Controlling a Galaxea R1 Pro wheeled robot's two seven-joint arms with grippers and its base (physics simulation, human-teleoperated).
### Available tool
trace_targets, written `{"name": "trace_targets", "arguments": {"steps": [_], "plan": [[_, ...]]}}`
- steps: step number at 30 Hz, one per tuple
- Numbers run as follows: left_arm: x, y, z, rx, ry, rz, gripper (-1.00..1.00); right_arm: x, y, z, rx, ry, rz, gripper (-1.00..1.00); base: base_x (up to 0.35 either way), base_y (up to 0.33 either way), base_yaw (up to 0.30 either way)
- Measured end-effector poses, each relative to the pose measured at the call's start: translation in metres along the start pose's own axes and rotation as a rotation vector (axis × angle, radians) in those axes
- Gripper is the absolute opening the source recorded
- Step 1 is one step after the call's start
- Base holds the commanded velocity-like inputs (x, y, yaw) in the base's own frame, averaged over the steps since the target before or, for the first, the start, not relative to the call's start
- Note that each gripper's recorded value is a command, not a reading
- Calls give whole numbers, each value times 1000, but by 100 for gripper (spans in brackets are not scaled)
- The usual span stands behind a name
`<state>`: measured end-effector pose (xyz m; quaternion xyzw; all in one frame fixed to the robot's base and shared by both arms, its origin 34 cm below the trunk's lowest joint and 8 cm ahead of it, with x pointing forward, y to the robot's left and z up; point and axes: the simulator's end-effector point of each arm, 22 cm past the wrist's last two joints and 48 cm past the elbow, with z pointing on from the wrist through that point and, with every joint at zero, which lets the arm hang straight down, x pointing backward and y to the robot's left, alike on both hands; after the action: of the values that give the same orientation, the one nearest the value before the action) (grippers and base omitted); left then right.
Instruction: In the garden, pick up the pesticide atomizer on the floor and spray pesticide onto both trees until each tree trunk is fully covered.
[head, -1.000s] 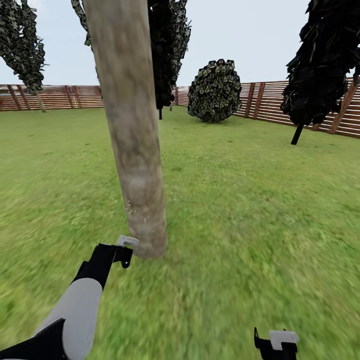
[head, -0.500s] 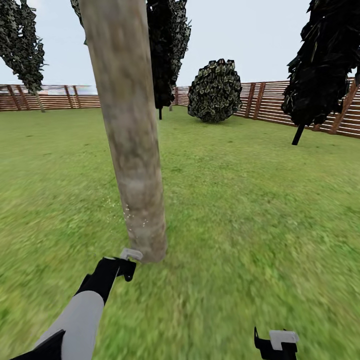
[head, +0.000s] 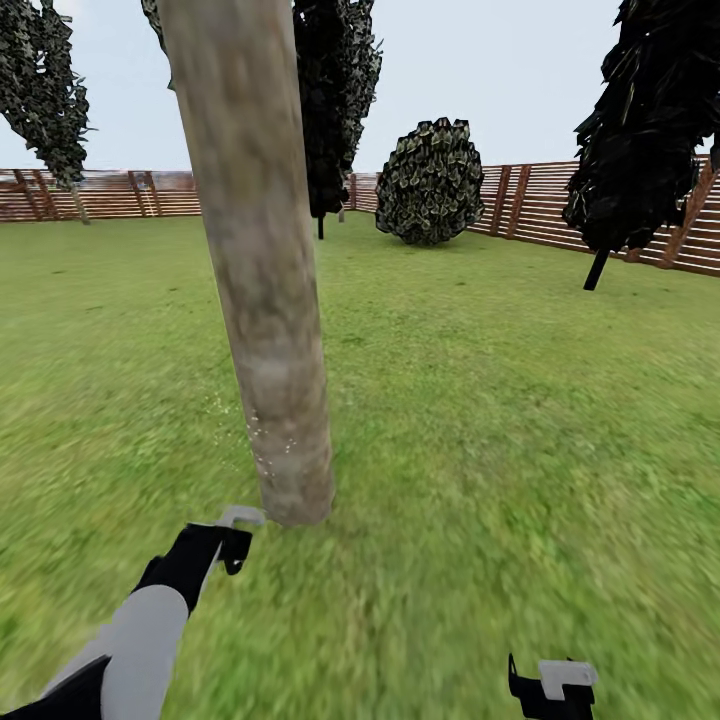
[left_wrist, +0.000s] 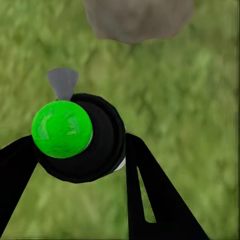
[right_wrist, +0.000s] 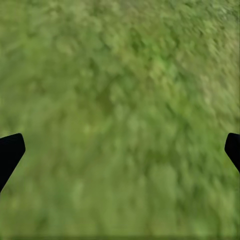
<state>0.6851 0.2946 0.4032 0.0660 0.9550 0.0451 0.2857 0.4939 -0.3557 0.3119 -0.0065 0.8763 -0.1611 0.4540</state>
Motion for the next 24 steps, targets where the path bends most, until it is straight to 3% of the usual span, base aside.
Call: {"name": "trace_targets", "arguments": {"steps": [3, 7, 24], "plan": [[-6, -11, 0, -39, -5, 3, -100, 0, 0, 0, 0, 0, 0, 100, 0, 0, 34], [-9, -3, -1, -58, -17, -3, -100, 0, 1, 0, -1, 0, 1, 100, 7, -30, 200], [-14, -5, -3, -61, -33, -9, -100, 0, 0, 0, 1, 0, 1, 100, 20, -265, 5]]}}
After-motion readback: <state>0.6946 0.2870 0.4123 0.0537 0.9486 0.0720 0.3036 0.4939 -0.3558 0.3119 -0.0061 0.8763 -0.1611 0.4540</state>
